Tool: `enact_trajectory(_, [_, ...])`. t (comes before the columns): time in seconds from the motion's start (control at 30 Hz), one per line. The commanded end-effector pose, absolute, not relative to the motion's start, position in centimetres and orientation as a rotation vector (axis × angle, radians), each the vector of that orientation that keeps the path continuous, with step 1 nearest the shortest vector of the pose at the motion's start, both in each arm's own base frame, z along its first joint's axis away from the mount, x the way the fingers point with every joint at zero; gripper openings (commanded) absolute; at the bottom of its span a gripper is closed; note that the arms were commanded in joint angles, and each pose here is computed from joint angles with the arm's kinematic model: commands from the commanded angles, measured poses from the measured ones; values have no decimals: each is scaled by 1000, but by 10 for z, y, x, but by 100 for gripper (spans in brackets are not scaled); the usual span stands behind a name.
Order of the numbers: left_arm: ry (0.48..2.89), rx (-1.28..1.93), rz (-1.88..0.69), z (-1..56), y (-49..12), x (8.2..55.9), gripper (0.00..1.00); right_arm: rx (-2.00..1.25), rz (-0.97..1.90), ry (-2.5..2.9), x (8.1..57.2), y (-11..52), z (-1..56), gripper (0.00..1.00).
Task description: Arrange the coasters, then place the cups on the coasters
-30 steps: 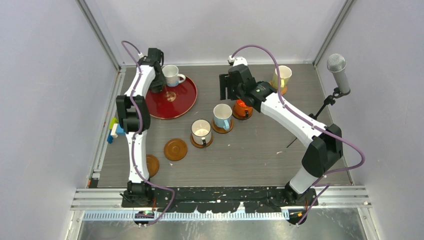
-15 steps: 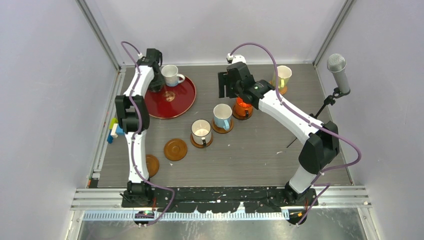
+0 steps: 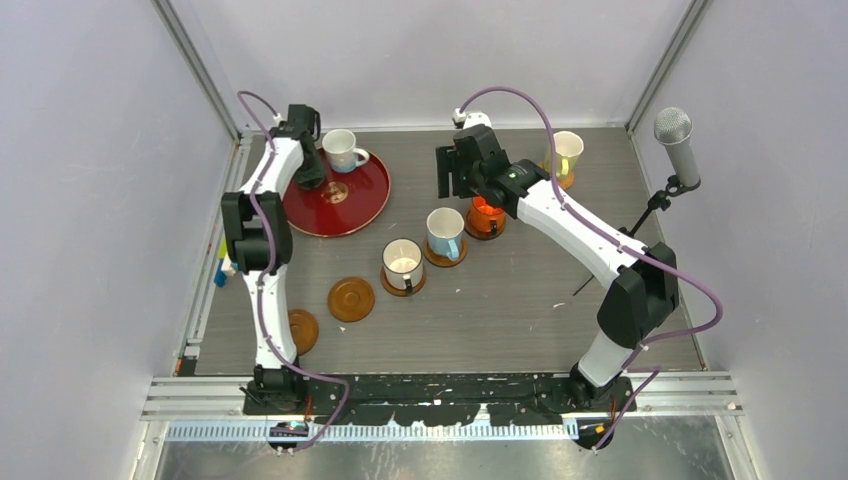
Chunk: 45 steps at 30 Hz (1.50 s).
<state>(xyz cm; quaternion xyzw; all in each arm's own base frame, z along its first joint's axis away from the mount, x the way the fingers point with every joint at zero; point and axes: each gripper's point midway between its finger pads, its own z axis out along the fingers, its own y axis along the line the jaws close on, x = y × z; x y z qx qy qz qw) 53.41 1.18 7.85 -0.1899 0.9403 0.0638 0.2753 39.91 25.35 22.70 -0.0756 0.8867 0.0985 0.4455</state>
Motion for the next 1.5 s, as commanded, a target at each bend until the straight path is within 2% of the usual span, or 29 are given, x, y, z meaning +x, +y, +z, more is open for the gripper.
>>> enact_trajectory(0.0, [2348,-514,116,148,15,543,0,-184,282,2150,397,252,250,75])
enact_trajectory(0.2, [2272,-548,81,176,15,524,0,-186,282,2157,393,250,248,75])
enact_trajectory(0.53, [2230,-578,-35,209,-9,452,0,-206,244,2138,385,238,254,75])
enact_trajectory(0.63, [2277,-583,-141,207,-27,419,0,-211,236,2132,382,234,257,75])
enact_trajectory(1.0, [2430,-486,-225,202,-79,299,0,-240,157,2098,371,213,262,75])
enact_trajectory(1.27, [2561,-427,-247,165,-98,240,0,-250,127,2085,362,201,263,75])
enact_trajectory(1.47, [2624,-391,-212,147,-104,224,0,-251,117,2084,357,195,263,75])
